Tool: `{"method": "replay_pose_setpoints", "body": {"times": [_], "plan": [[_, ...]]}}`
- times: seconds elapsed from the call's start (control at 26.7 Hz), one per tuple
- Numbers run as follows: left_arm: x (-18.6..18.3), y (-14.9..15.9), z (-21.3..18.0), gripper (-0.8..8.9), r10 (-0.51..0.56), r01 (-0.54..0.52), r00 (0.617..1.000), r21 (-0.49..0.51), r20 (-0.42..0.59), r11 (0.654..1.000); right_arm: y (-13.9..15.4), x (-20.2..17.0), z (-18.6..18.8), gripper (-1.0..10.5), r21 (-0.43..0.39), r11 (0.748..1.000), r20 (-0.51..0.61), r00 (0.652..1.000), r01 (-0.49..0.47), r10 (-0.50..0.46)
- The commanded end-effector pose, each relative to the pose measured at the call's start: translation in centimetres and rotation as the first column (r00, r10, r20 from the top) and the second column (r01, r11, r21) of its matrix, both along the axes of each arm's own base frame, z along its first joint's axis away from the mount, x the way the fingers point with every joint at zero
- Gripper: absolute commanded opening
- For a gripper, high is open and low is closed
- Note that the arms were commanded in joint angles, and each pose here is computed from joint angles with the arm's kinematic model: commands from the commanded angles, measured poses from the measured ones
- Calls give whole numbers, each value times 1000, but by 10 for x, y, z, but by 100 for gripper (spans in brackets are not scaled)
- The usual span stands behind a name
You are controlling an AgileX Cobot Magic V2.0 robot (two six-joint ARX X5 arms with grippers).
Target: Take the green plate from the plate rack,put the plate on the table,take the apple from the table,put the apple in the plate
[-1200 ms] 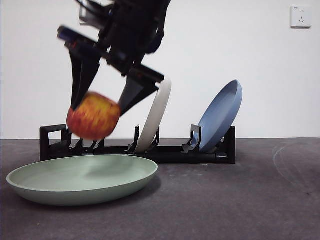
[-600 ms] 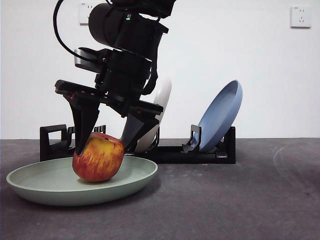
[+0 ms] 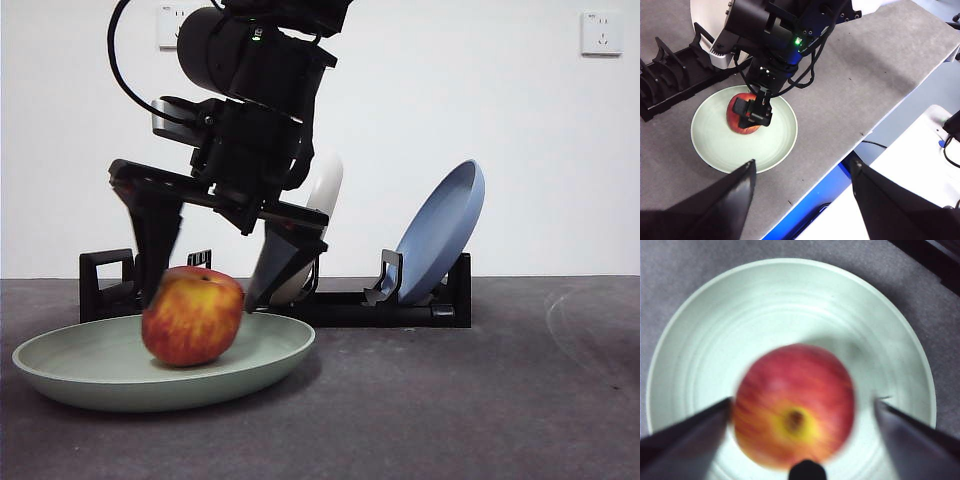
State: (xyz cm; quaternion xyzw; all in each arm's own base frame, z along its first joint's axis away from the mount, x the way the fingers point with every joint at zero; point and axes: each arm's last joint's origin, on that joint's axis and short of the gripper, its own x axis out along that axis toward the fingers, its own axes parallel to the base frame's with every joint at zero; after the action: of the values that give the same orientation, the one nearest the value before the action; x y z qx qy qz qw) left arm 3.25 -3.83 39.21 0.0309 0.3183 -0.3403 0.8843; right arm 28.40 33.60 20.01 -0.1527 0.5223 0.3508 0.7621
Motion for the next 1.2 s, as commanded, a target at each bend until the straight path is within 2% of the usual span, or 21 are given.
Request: {"method": "replay_pose_setpoints", "body": {"times": [0.04,0.15,0.22,0.41,0.56,0.67,0.75,0.82,1.01,1.09,1.2], "plan": [[0,0,-1,315,5,-5,1000,1,0,1000,2,1,-8,607,-14,1000,-21,1000,10,-10],[0,0,-1,315,5,-5,1000,1,0,1000,1,0,-5,603,-25,1000,-32,999,8,-8],[0,0,-1,315,5,-5,1000,1,0,1000,2,1,10,603,-36,999,-38,999,1,-2],[1,0,-1,315,11,-11,1000,-2,8,1000,-3,-2,92,599,-50,996,-7,997,-74,74],[1,0,0,315,29,-29,999,4,20,1000,-18,-15,154,598,-28,993,39,992,-117,118],[1,0,0,315,29,-29,999,-1,25,1000,-32,-29,193,597,64,986,82,986,-151,145],[1,0,0,315,25,-25,999,-2,30,1000,-42,-41,213,596,145,972,87,981,-185,174],[2,0,1,315,23,-23,999,-1,35,1000,-56,-53,232,595,188,963,112,978,-195,176],[3,-2,4,315,16,-15,998,-27,58,1000,-92,-82,255,595,188,965,170,974,-181,150],[3,-2,4,315,17,-15,998,-34,64,999,-116,-102,253,595,162,973,165,976,-167,140],[3,-3,5,315,17,-15,998,-39,67,999,-158,-135,239,595,101,991,159,985,-89,72]]}}
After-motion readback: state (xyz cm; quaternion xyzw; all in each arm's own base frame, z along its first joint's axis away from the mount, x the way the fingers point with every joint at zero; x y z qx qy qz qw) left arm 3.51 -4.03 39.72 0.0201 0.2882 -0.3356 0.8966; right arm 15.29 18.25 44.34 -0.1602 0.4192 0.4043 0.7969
